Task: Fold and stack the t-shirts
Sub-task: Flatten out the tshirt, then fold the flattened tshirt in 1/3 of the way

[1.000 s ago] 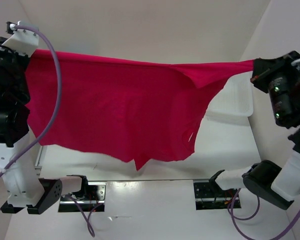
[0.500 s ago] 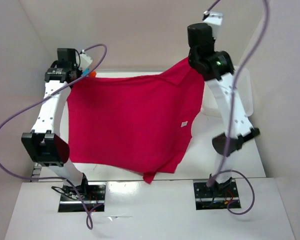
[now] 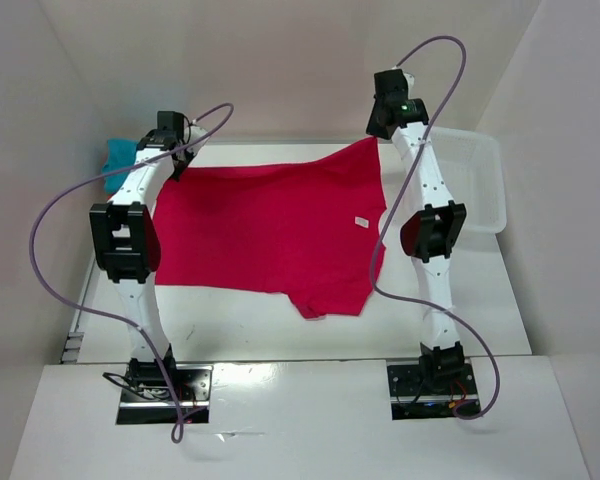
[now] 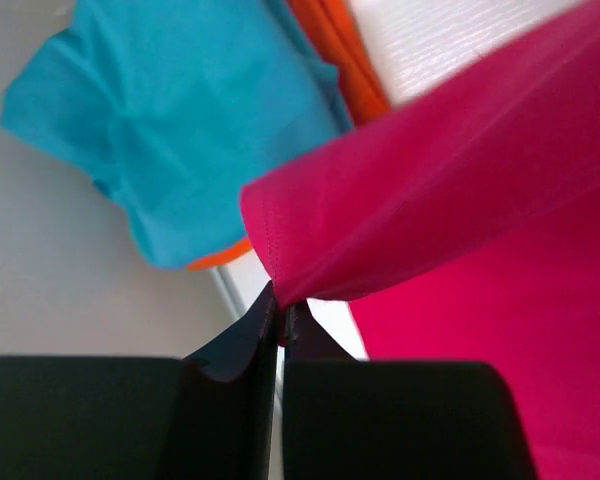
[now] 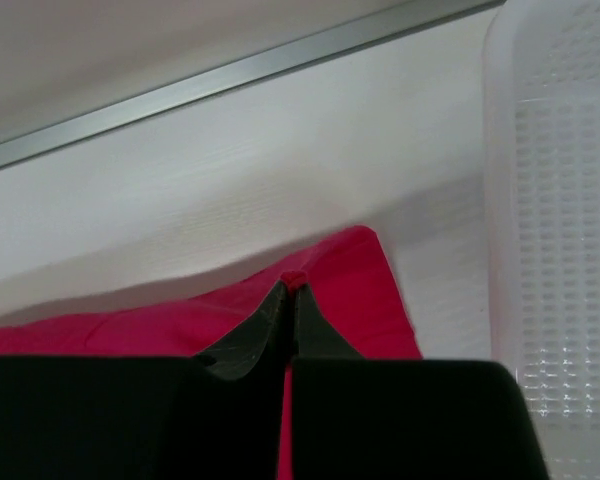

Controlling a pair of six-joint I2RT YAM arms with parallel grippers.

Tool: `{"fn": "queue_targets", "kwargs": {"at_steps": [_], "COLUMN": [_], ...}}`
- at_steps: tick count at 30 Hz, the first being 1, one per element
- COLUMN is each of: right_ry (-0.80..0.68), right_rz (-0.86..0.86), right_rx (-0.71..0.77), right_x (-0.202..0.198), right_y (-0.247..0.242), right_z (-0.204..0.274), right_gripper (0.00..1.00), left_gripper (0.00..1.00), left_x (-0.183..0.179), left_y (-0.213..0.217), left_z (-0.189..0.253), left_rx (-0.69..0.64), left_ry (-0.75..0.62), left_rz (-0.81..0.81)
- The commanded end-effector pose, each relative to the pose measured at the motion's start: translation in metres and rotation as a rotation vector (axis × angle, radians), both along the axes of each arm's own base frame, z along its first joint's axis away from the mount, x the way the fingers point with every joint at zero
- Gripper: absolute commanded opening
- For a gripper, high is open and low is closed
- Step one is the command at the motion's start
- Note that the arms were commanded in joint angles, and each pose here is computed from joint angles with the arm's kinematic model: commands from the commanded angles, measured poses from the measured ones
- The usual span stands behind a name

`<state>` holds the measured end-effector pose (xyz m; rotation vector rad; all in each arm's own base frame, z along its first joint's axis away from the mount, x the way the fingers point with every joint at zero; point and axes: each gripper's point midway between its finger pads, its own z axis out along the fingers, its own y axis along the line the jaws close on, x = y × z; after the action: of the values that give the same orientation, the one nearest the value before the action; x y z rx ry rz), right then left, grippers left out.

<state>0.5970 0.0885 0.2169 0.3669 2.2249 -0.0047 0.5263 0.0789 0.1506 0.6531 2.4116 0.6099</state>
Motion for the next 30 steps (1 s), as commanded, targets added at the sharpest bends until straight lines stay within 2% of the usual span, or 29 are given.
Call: {"fn": "queue_targets", "kwargs": {"at_steps": [1,4,7,12,16,18,19,21,22,23,25,30], "right_ry": [-0.150,-0.108,-0.042,0.109,0.212,0.237,0.297,0.260,0.323,0.284,0.345,0.382], "right_rz": [0.049,0.065,0.067,0.043,0.064,0.071,0.067,0.077,0.078,0.096,0.100,0.157], "right_rx": [0.088,0.098,0.096,0.095,0.089,0.083,0.071,0.087,0.081,0.107,0.122,0.208], "right_x": [0.003,-0.006,-0.022,-0.053,-0.078,-0.093,-0.105,-0.118,-0.134,-0.138,-0.155,-0.167], "right_y": [0.010,0.018,0.022,0.022,0.026,0.028,0.025,0.023,0.021,0.024,0.025,0.053], "right_z": [0.062,0.056,0.046,0.018,-0.006,-0.006,-0.026,-0.013,-0.037,-0.026,-0.049,-0.074], "right_gripper": [0.00,0.00,0.00,0.00,0.00,0.00,0.00,0.00,0.00,0.00,0.00,0.00], "left_gripper": [0.00,0.00,0.00,0.00,0.00,0.00,0.00,0.00,0.00,0.00,0.00,0.00], "left_x": [0.033,0.041,0.036,0.015,0.004,0.000,-0.001,-0.003,-0.003,-0.003,-0.005,-0.020], "left_y": [0.002,0.011,0.019,0.042,0.052,0.053,0.055,0.055,0.055,0.055,0.056,0.057], "left_z": [0.029,0.031,0.029,-0.001,-0.021,-0.034,-0.033,-0.041,-0.046,-0.046,-0.046,-0.063], "left_rx": [-0.022,-0.007,0.064,0.198,0.252,0.267,0.274,0.273,0.273,0.273,0.285,0.299], "left_ry": [-0.148,-0.169,-0.155,-0.076,-0.021,0.014,0.015,0.033,0.042,0.043,0.056,0.127], "left_rz": [0.024,0.036,0.027,0.030,0.014,0.007,0.014,0.012,0.010,0.010,0.009,-0.008]}}
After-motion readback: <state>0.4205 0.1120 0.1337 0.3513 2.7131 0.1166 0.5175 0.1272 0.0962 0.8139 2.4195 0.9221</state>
